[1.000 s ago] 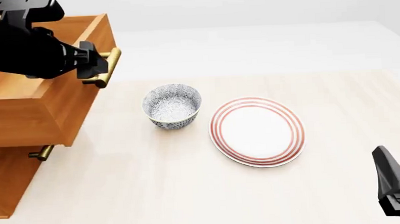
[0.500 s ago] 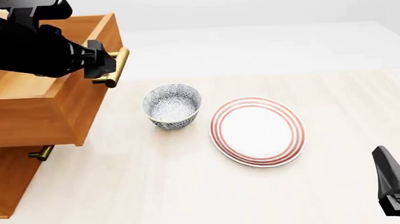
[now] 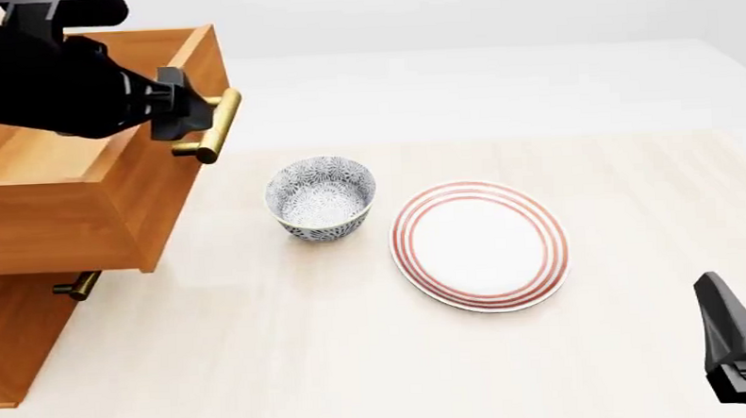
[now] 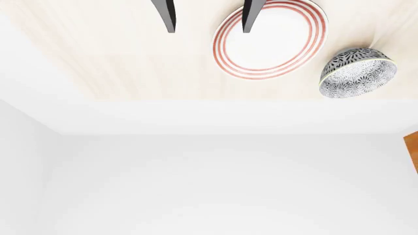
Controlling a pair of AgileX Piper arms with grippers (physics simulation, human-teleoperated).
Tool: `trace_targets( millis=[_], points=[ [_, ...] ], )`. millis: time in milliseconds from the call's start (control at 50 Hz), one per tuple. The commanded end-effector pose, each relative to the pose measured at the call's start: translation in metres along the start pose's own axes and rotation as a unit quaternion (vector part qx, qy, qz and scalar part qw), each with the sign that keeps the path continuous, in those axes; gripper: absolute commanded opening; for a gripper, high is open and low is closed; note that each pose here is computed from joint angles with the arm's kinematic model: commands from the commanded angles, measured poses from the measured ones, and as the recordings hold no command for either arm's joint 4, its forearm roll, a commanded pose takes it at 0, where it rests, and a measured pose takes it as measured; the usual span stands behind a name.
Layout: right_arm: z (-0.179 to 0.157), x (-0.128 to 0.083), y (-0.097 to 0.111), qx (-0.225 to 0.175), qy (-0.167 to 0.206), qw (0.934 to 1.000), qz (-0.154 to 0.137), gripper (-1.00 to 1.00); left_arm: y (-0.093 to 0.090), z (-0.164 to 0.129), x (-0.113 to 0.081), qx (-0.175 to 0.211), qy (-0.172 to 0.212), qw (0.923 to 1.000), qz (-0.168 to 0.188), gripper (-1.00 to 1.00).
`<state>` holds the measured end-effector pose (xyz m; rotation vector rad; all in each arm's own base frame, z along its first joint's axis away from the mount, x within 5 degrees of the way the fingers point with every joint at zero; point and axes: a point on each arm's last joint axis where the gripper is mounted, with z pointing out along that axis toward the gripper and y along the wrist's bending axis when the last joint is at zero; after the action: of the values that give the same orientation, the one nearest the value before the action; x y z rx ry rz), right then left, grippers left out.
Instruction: Open the top drawer of the cabinet.
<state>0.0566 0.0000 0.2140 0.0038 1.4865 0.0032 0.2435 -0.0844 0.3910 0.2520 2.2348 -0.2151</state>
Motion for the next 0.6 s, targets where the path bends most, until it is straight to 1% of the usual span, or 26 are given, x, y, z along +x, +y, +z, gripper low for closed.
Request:
trace_targets(
  millis=[20,380,440,600],
  points=[
    [0.000,0.000,0.000,0.000,0.000,1.0000,0.000,1.00,-0.008,-0.024,-0.011,0.024,-0.030,0.9991,0.017,1.00],
    [0.000,0.000,0.000,0.000,0.000,1.0000,0.000,1.00,-0.002,-0.044,-0.012,0.014,-0.035,0.9990,0.022,1.00],
    [0.000,0.000,0.000,0.000,0.000,1.0000,0.000,1.00,0.000,-0.053,-0.014,0.012,-0.044,0.9987,0.024,1.00],
    [0.000,0.000,0.000,0.000,0.000,1.0000,0.000,1.00,0.002,-0.061,-0.011,0.008,-0.053,0.9983,0.025,1.00]
  ],
)
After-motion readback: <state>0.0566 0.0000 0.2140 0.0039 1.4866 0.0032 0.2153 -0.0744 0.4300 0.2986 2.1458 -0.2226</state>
